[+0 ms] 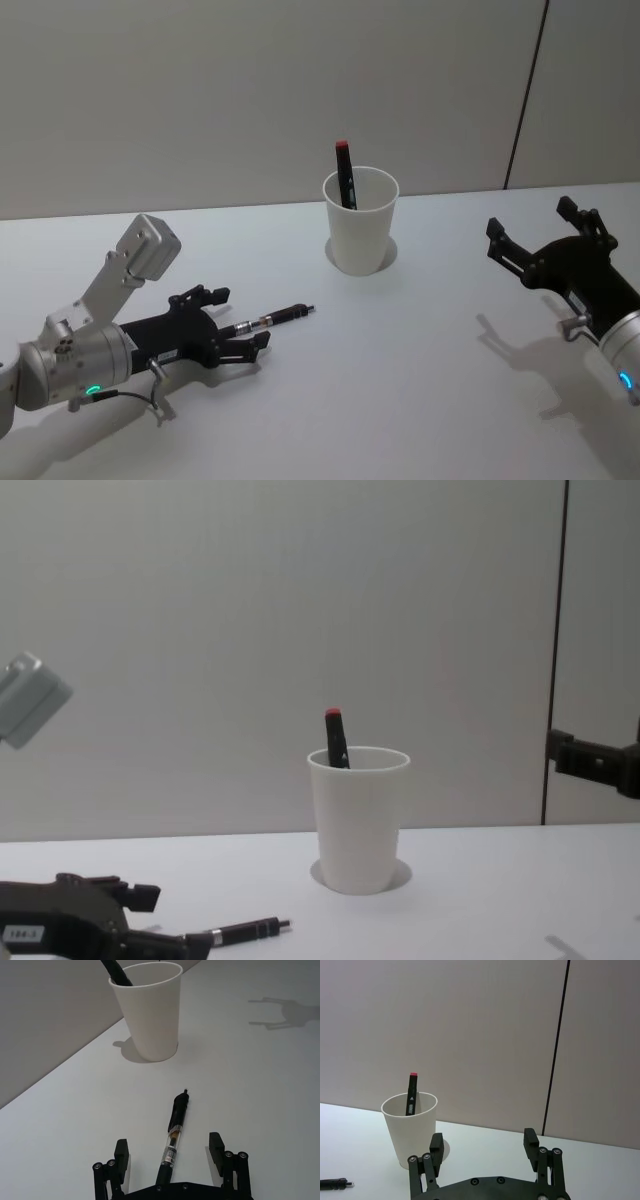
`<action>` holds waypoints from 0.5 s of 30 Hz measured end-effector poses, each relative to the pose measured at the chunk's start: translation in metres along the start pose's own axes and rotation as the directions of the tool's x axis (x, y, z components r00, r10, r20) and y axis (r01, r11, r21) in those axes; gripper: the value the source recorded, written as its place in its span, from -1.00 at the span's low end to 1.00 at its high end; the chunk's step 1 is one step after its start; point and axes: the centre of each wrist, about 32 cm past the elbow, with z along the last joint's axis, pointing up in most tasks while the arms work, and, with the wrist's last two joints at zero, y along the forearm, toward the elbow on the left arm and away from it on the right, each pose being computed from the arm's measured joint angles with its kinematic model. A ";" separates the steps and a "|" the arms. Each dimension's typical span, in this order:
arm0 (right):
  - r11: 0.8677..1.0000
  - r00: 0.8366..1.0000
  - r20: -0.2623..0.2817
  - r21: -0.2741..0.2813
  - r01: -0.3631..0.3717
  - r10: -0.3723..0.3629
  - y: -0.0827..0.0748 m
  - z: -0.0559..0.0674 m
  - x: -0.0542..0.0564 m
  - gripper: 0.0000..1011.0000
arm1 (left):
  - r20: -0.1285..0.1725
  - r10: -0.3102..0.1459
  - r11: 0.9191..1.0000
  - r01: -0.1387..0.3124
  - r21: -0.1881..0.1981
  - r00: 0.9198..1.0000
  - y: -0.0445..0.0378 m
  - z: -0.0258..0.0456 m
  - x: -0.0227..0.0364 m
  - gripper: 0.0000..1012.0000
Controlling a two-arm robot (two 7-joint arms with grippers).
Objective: Place the pen into the pen holder.
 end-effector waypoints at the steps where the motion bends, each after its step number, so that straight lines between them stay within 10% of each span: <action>1: 1.000 1.000 0.000 0.000 0.000 0.000 0.000 0.000 0.000 0.98 | 0.000 0.000 1.000 0.000 0.001 1.000 0.0000 -0.0002 0.0001 0.98; 15: 1.000 1.000 0.000 0.000 0.000 0.000 0.000 0.000 0.000 0.98 | -0.017 0.008 1.000 -0.007 0.019 1.000 -0.0030 -0.0031 0.0005 0.98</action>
